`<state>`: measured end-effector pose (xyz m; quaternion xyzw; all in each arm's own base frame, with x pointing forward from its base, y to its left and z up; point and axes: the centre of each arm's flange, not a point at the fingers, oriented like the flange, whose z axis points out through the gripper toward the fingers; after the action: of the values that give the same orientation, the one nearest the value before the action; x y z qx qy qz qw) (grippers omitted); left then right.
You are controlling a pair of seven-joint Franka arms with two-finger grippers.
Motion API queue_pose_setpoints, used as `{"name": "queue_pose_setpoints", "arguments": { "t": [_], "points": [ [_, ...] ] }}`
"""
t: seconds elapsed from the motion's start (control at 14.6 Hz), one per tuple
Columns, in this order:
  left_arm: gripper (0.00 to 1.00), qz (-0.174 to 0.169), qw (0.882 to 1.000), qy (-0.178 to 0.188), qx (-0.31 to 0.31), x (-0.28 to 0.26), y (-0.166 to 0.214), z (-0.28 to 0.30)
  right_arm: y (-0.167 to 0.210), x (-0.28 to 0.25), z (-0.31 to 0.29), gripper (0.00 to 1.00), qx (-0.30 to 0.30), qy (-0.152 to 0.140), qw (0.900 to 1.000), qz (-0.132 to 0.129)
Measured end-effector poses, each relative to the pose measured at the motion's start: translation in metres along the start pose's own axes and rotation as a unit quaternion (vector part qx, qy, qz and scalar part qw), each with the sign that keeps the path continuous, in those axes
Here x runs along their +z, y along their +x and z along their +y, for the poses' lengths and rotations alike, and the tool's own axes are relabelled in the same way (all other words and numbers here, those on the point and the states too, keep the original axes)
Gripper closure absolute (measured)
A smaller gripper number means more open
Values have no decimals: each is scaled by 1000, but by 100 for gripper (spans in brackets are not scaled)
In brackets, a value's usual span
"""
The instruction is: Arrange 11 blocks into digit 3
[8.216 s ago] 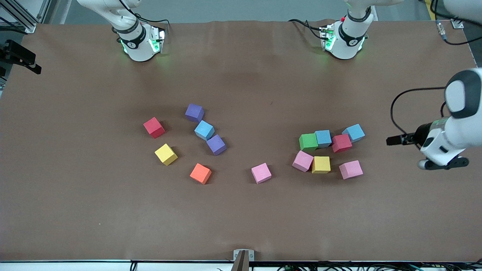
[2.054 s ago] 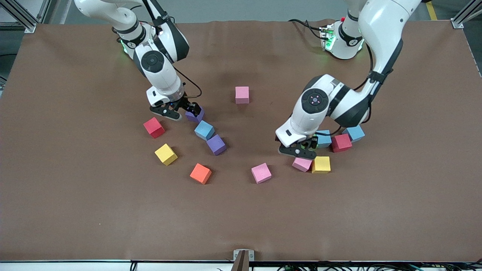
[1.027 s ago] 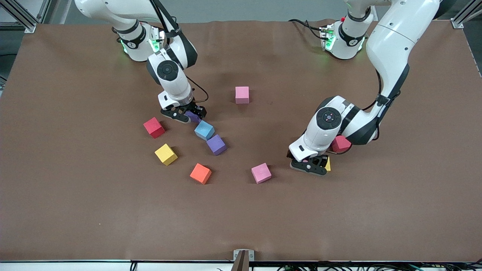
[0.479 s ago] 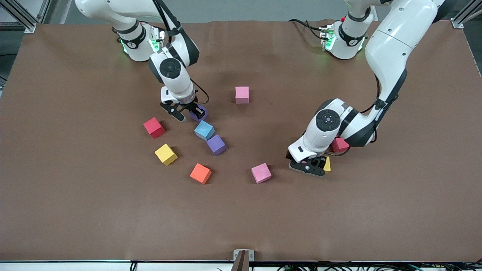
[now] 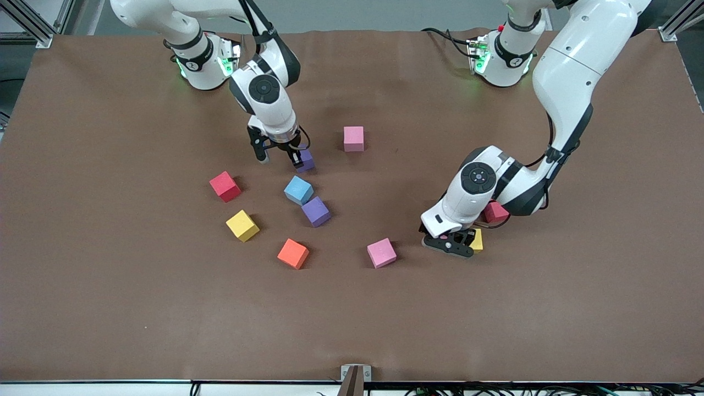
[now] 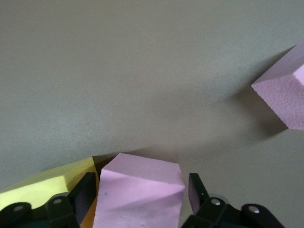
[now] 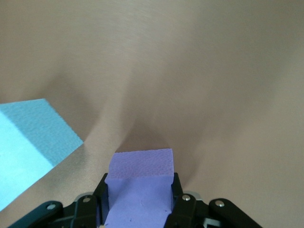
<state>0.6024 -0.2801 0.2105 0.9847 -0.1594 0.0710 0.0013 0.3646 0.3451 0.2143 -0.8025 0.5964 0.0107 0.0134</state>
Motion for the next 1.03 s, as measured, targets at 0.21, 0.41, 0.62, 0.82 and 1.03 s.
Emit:
{"name": "queue_pose_setpoints", "arguments": {
  "t": [0.21, 0.41, 0.62, 0.82, 1.03],
  "points": [
    [40, 0, 1000, 0, 0, 0, -1, 0, -10, 0, 5, 48, 68, 0, 998, 0],
    [46, -1, 1000, 1, -27, -2, 0, 0, -25, -1, 13, 48, 114, 0, 994, -1],
    [46, -3, 996, 4, -90, -6, 2, 0, -46, -3, 25, 48, 133, 1, 991, -3],
    [46, -11, 989, 8, -150, -17, 7, 11, -62, -3, 36, 48, 126, 0, 992, -4],
    [46, -20, 973, 11, -229, -34, 9, 25, -71, -3, 42, 48, 123, 0, 992, -4]
  ]
}}
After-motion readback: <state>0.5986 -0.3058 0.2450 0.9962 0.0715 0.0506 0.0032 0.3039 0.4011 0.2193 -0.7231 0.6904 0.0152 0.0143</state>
